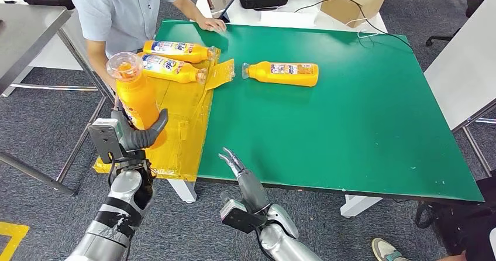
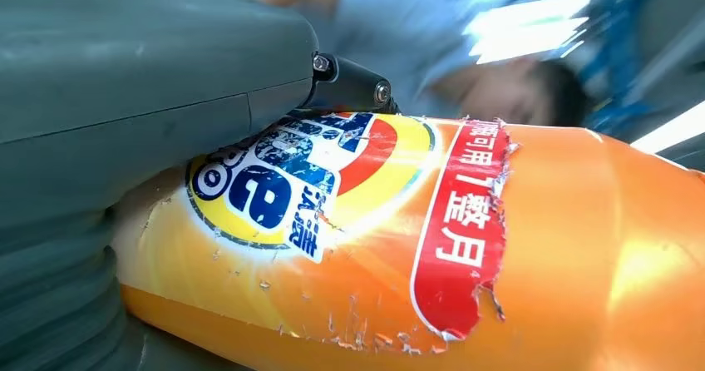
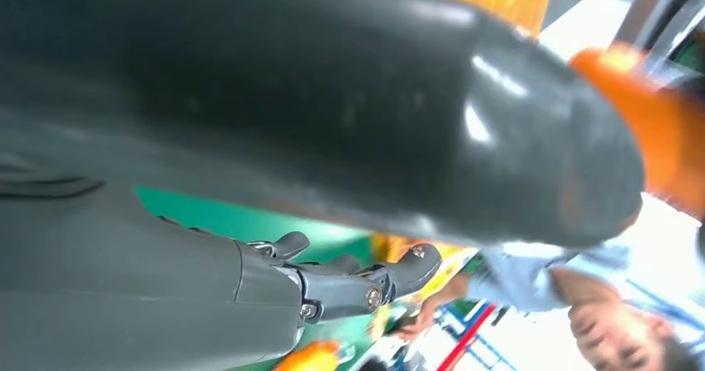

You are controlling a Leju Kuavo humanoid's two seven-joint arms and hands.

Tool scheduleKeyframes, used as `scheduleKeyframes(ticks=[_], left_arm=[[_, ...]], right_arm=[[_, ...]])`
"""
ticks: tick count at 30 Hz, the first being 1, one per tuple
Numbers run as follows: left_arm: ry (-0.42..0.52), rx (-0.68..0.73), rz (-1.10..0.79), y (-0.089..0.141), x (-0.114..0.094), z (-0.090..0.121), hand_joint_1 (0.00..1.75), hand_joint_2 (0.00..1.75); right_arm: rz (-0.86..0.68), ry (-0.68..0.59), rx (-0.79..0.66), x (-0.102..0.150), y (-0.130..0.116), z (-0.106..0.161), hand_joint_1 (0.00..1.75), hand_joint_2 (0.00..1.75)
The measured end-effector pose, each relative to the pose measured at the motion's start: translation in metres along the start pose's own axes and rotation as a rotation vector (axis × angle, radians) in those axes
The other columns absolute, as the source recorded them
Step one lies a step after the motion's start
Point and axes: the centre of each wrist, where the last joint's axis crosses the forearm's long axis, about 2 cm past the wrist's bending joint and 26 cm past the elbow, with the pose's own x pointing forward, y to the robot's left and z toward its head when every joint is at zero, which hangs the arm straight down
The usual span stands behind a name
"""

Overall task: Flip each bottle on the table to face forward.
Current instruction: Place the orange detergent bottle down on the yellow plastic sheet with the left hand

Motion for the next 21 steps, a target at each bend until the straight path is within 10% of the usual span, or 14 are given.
scheduleKeyframes(ticks=[5, 12, 21], left_arm=[[-0.193, -0.087, -0.490, 0.022, -0.015, -0.018, 1.75, 1.75], [-0.216, -0.324, -0.883, 0.028, -0.041, -0.026, 1.75, 1.75], [0.104, -0.570, -1.025, 0.035, -0.076, -0.008, 1.75, 1.75]], right_arm=[[-0.003, 0.019, -0.024, -0.005, -0.005, 0.011, 0.00, 0.00], [-0.051, 0.012, -0.007, -0.004, -0.007, 0.012, 0.00, 0.00], [-0.114, -0.001, 0.016, 0.006, 0.007, 0.007, 0.00, 0.00]])
